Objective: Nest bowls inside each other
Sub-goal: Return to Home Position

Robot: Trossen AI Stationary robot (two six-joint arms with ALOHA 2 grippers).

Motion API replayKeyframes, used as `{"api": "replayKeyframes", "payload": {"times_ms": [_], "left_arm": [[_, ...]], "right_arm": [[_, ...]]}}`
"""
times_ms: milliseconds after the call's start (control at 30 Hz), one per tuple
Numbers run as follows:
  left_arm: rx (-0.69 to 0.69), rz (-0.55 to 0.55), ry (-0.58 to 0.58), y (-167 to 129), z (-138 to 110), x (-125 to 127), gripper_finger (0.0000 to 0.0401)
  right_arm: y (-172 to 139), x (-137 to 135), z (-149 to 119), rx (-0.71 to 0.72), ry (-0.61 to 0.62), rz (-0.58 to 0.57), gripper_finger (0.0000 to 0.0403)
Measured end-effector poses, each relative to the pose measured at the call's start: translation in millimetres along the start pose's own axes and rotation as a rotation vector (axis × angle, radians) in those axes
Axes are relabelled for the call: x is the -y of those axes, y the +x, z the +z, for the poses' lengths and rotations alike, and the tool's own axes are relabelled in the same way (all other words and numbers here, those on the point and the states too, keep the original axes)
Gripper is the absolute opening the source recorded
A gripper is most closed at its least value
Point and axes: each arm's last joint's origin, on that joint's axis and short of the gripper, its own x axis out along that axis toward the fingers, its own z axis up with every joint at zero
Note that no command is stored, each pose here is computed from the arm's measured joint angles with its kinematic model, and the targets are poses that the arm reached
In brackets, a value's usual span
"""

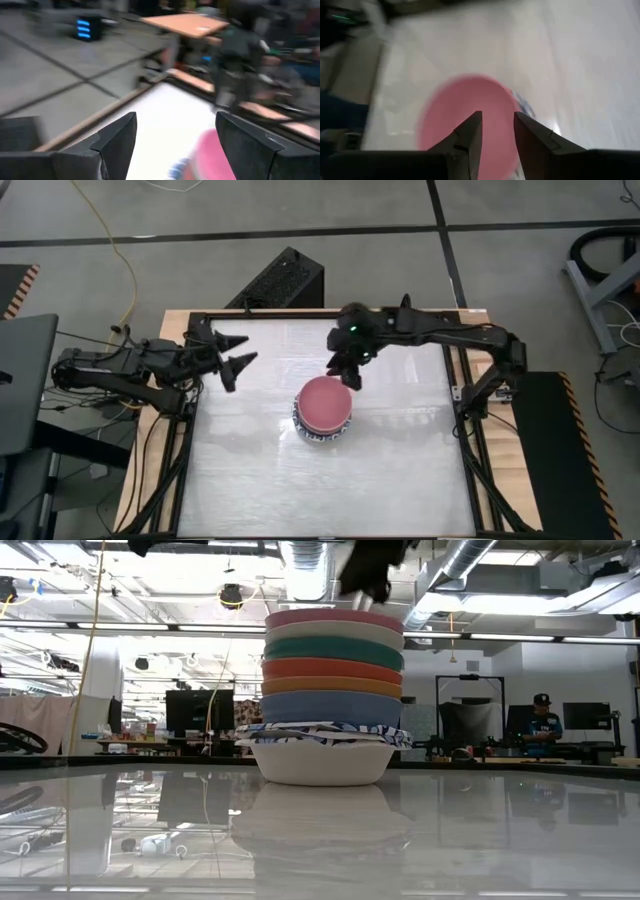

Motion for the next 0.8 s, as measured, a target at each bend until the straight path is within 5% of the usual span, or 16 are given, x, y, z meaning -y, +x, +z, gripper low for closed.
{"api": "replayKeyframes", "payload": {"times_ms": [200, 300, 500, 800], "left_arm": [[0.030, -0.330, -0.118, -12.6, 12.8, 3.9, 0.0261], [0.059, -0.398, -0.177, -20.7, 18.9, 1.3, 0.0261], [0.112, -0.356, -0.314, -32.1, 26.2, -8.0, 0.0261], [0.131, -0.244, -0.442, -33.2, 26.4, -13.0, 0.0261]], "right_arm": [[-54.9, -20.2, 7.2, 0.198, -0.151, 0.136, 0.0131], [-82.9, -27.3, 5.0, 0.269, -0.173, 0.131, 0.0131], [-138.9, -47.8, 1.5, 0.475, -0.183, 0.160, 0.0132], [-204.9, -67.9, -28.7, 0.597, -0.198, 0.180, 0.0133]]}}
